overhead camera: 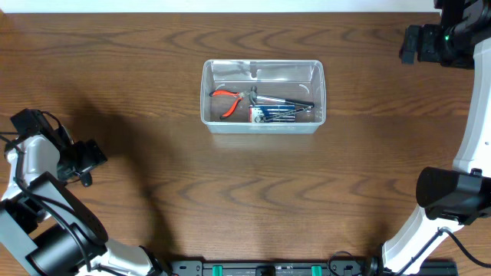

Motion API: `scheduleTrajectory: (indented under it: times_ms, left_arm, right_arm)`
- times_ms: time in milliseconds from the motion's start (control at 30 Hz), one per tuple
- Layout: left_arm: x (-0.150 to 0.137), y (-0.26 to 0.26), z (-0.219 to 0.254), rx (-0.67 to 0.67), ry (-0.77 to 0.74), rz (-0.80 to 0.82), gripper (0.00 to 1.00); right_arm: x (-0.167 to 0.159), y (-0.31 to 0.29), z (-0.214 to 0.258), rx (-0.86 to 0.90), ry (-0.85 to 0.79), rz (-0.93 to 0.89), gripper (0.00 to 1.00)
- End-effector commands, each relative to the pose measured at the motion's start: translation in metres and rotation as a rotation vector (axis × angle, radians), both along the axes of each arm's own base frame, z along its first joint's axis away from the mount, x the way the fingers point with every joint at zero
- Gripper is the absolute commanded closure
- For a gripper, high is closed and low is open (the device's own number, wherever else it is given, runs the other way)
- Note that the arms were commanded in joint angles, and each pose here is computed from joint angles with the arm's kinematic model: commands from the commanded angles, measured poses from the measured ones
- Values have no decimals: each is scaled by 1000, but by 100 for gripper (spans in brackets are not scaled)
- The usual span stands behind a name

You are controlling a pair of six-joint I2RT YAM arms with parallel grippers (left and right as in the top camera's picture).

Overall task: Pack container
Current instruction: 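Move the left gripper to the yellow-handled screwdriver, then grasp the yellow-handled screwdriver with the left gripper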

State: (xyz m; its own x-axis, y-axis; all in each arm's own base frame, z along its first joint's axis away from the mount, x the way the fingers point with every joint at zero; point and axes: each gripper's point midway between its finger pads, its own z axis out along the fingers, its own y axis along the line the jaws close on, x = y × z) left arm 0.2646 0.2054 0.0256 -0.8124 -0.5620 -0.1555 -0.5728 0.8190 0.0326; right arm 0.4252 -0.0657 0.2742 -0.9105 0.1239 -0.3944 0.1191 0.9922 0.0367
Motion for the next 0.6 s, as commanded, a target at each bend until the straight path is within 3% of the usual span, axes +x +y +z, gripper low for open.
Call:
scheduleTrajectory:
  times_ms: [0,567]
  left_arm:
    - [5,3,-4,3,-13,-43,2]
    - [16,6,-36,-24,-8,-112,2]
  right_arm:
    - [0,0,-3,-3,11,11,1]
    - [-1,0,-3,-2,14,12,1]
